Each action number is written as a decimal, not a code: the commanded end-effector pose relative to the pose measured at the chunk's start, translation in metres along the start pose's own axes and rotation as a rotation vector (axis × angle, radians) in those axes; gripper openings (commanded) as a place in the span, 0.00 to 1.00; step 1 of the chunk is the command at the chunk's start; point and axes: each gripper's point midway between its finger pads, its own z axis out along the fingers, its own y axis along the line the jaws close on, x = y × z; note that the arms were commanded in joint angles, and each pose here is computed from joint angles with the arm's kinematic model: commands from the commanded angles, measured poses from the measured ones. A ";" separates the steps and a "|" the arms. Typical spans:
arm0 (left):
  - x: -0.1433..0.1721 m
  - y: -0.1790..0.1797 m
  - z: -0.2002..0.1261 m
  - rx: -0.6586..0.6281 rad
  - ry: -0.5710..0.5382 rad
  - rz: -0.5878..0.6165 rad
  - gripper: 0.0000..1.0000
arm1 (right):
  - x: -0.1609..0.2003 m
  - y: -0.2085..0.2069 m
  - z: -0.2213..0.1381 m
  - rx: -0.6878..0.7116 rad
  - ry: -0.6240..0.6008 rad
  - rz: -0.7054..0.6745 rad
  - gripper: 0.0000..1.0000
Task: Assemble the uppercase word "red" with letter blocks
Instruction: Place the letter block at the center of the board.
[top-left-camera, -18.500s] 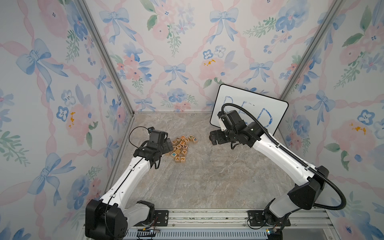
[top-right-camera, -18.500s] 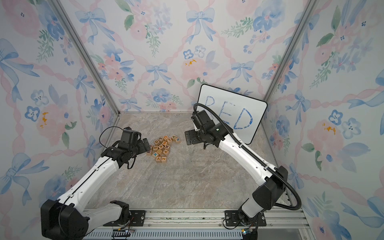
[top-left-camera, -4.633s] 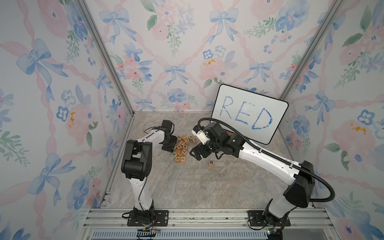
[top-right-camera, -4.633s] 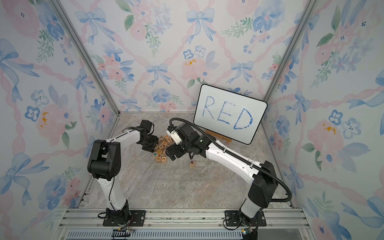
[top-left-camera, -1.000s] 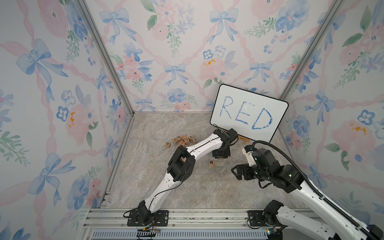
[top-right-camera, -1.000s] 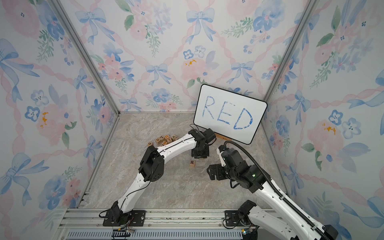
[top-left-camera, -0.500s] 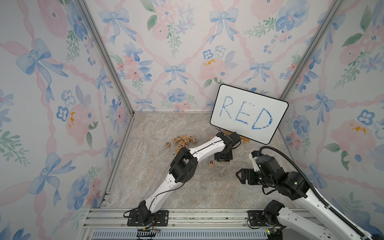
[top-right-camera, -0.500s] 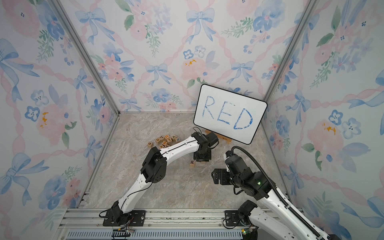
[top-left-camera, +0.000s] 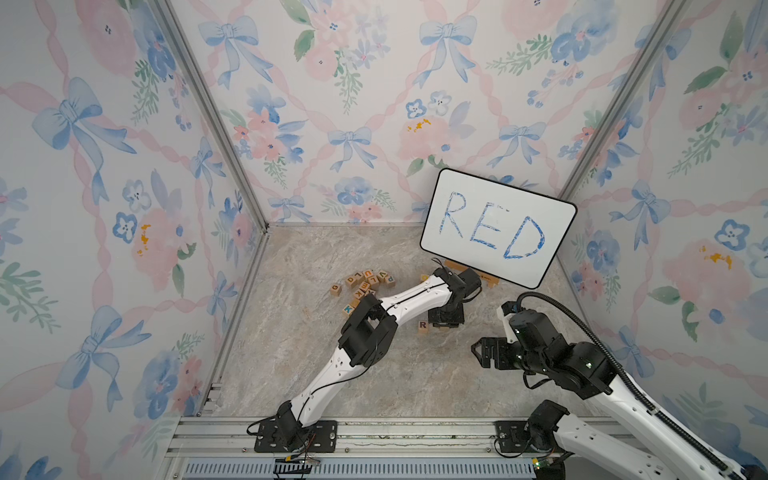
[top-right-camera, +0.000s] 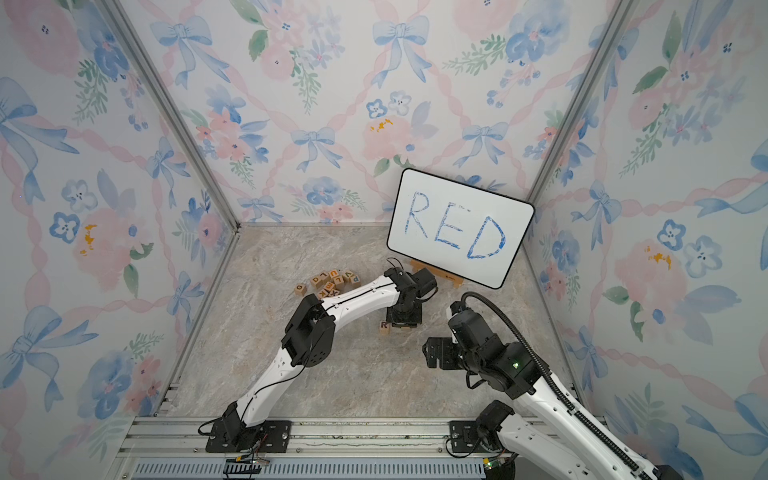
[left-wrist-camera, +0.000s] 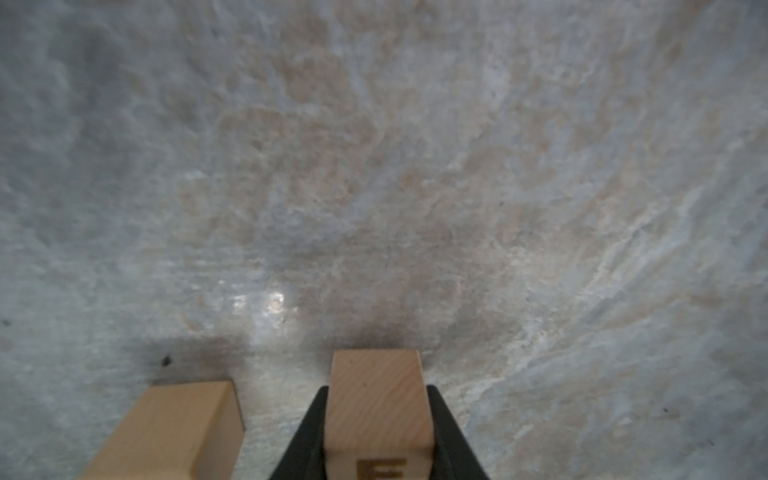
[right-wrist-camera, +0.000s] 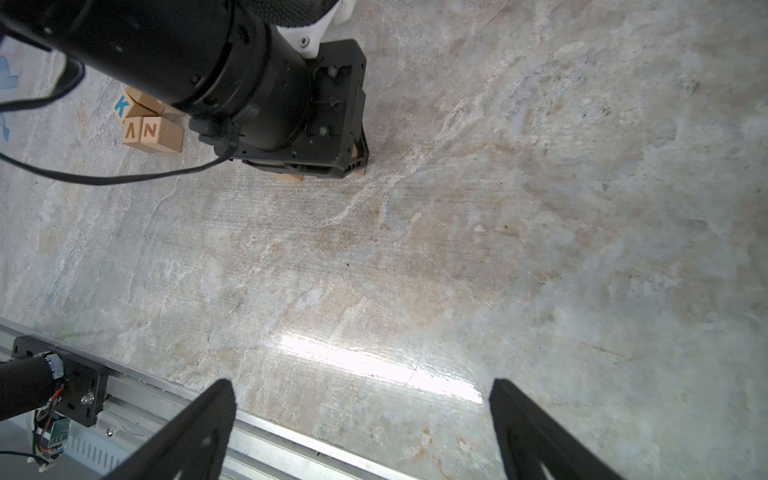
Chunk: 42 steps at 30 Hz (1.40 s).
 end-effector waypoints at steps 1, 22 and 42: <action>0.013 0.007 0.015 -0.032 0.039 0.004 0.24 | 0.003 -0.003 0.000 0.016 0.009 -0.006 0.97; -0.003 0.007 0.001 -0.003 0.002 -0.003 0.45 | 0.000 -0.002 0.001 0.020 0.003 -0.019 0.97; -0.077 0.037 -0.055 0.057 -0.150 -0.101 0.98 | -0.026 0.007 0.002 0.077 0.046 -0.042 0.97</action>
